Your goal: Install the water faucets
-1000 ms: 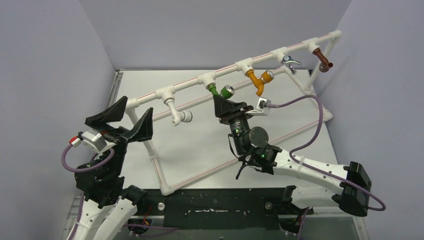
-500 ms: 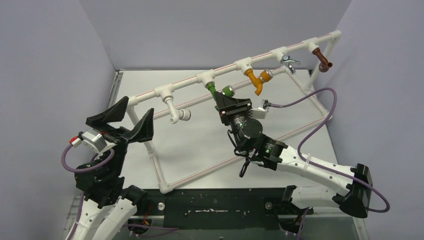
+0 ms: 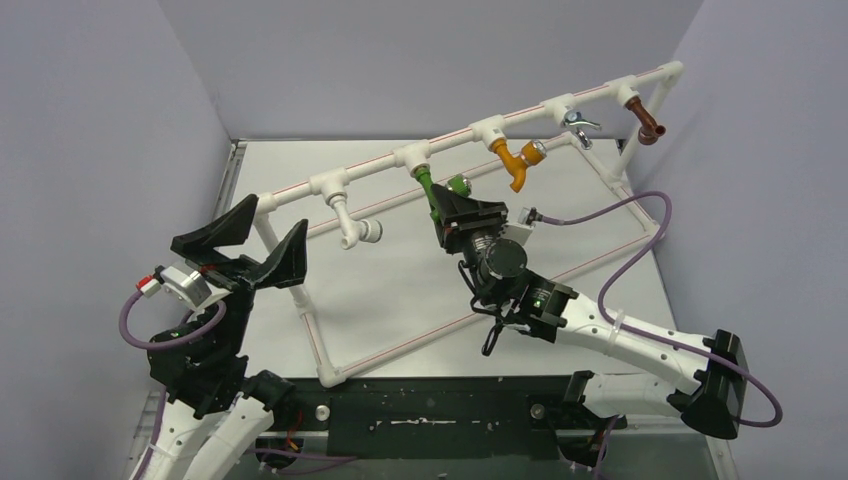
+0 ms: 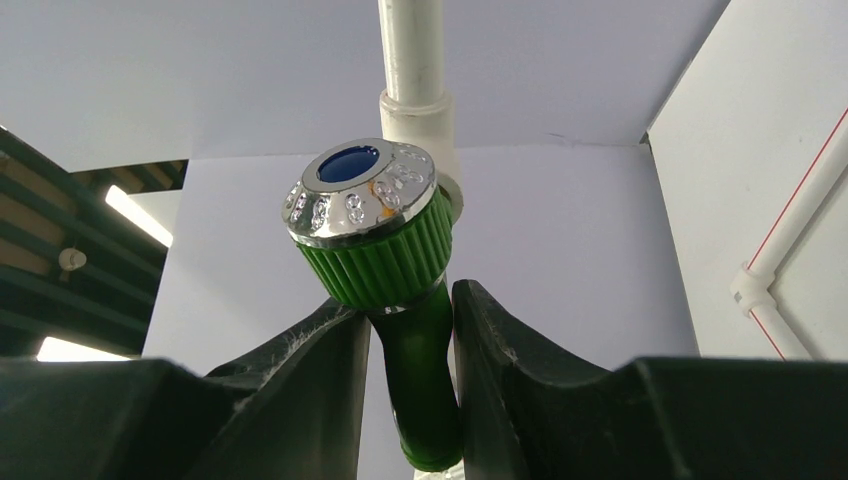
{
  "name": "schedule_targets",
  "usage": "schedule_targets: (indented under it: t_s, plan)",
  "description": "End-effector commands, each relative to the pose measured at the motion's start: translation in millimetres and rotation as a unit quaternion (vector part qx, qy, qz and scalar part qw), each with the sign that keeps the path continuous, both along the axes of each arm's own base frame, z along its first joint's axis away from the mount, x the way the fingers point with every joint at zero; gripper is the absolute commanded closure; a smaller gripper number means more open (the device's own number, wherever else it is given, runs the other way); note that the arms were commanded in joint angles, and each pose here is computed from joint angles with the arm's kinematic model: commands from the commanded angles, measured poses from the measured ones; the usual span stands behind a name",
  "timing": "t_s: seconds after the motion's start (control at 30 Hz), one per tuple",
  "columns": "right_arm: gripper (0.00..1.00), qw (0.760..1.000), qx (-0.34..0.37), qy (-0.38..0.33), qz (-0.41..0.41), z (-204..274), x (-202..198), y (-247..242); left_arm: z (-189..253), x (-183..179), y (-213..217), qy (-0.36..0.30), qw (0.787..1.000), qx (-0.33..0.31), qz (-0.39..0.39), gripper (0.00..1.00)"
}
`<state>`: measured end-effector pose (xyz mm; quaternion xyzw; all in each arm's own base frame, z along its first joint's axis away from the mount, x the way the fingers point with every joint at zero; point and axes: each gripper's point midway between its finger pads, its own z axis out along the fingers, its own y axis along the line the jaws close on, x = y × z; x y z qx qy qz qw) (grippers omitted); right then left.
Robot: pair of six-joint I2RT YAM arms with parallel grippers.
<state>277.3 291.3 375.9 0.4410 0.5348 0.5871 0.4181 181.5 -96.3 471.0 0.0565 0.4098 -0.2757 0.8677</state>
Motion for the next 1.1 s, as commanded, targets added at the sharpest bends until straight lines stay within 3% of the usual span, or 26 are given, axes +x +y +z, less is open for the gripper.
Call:
schedule_targets:
  t_s: [0.0,0.2,0.43,0.73,0.83,1.07]
  plan:
    - [0.84,0.995,-0.016,0.034,-0.092,-30,23,-40,12,-8,4,-0.020,1.000,-0.014,-0.002,0.06]
    - [0.35,0.997,-0.033,0.004,-0.071,-22,19,-36,11,-7,6,-0.018,1.000,-0.012,0.006,0.06]
    - [0.13,0.995,-0.071,-0.034,-0.055,-9,7,-42,10,-4,6,-0.015,1.000,-0.009,0.010,0.06]
    - [0.06,0.974,-0.179,-0.139,0.000,15,-24,-49,9,-2,6,-0.013,1.000,-0.006,0.013,0.06]
    - [0.06,0.957,-0.234,-0.171,0.016,19,-35,-53,9,-1,6,-0.012,1.000,-0.005,0.014,0.06]
    - [0.05,0.890,-0.360,-0.276,0.029,44,-59,-66,7,2,6,-0.008,1.000,-0.002,0.019,0.06]
